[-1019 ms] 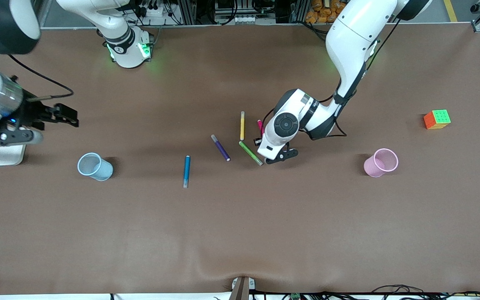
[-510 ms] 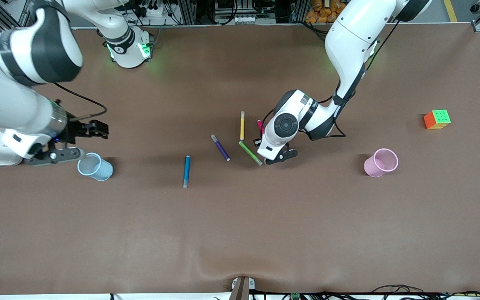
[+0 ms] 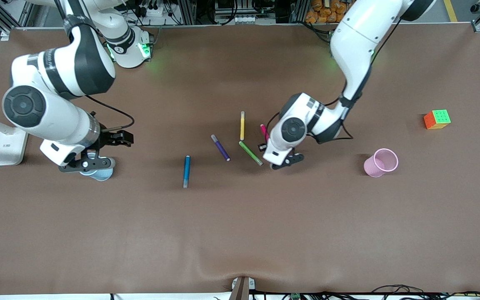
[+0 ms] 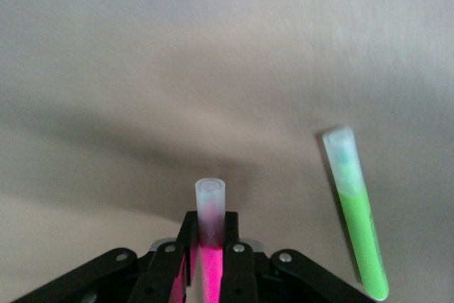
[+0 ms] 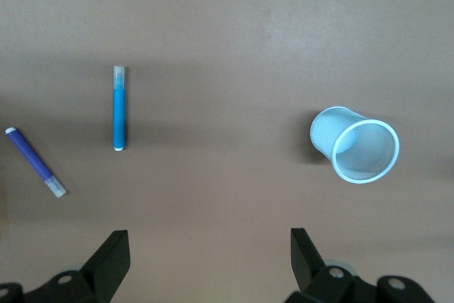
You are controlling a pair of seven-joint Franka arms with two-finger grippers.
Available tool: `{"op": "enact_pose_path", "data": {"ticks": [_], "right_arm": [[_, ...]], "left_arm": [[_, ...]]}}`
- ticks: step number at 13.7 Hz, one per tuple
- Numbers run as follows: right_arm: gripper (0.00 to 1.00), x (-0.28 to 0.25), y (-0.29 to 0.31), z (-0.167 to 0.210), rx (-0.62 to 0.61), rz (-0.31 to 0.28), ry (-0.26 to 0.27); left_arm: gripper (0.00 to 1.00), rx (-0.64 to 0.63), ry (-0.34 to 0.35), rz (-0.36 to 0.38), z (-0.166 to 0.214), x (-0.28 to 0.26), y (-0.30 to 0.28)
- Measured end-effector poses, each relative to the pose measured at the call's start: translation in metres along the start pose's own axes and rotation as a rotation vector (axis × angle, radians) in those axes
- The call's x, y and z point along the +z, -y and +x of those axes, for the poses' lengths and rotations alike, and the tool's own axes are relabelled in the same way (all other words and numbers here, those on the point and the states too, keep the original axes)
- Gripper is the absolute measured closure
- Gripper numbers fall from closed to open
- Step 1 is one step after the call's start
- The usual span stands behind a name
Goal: Place pink and blue markers in matching cups
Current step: 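Lift the pink marker with the left gripper while the right gripper reaches the blue marker, then carry the pink marker over the pink cup while the right gripper grasps the blue marker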
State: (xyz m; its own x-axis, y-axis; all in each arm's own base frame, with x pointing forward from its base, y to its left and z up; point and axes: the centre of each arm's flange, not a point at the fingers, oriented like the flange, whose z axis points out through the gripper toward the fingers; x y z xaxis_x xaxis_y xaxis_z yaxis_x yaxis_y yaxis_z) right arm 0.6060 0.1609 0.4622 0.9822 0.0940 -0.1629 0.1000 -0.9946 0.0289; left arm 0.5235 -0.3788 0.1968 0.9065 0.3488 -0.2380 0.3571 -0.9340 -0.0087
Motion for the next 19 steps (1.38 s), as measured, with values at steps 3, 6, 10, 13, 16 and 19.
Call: {"op": "enact_pose_path", "data": {"ticks": [3, 6, 10, 13, 16, 19], "right_arm": [[0.00, 0.015, 0.008, 0.011, 0.011, -0.002, -0.015], [0.00, 0.029, 0.020, 0.019, 0.028, -0.005, -0.025], [0.00, 0.056, 0.049, 0.029, 0.063, -0.011, -0.038], [0.00, 0.080, 0.069, 0.038, 0.095, -0.014, -0.052], [0.00, 0.103, 0.078, 0.049, 0.100, -0.012, -0.076], [0.00, 0.123, 0.081, 0.061, 0.100, -0.007, -0.107]], "left_arm": [[0.83, -0.012, -0.027, 0.010, 0.034, -0.052, 0.030], [0.83, 0.001, -0.079, 0.042, 0.063, -0.096, 0.066], [0.83, 0.060, -0.130, 0.040, 0.101, -0.143, 0.117], [0.83, 0.137, -0.227, 0.135, 0.123, -0.166, 0.151], [0.83, 0.207, -0.329, 0.244, 0.124, -0.180, 0.157], [0.83, 0.256, -0.426, 0.320, 0.118, -0.200, 0.168]]}}
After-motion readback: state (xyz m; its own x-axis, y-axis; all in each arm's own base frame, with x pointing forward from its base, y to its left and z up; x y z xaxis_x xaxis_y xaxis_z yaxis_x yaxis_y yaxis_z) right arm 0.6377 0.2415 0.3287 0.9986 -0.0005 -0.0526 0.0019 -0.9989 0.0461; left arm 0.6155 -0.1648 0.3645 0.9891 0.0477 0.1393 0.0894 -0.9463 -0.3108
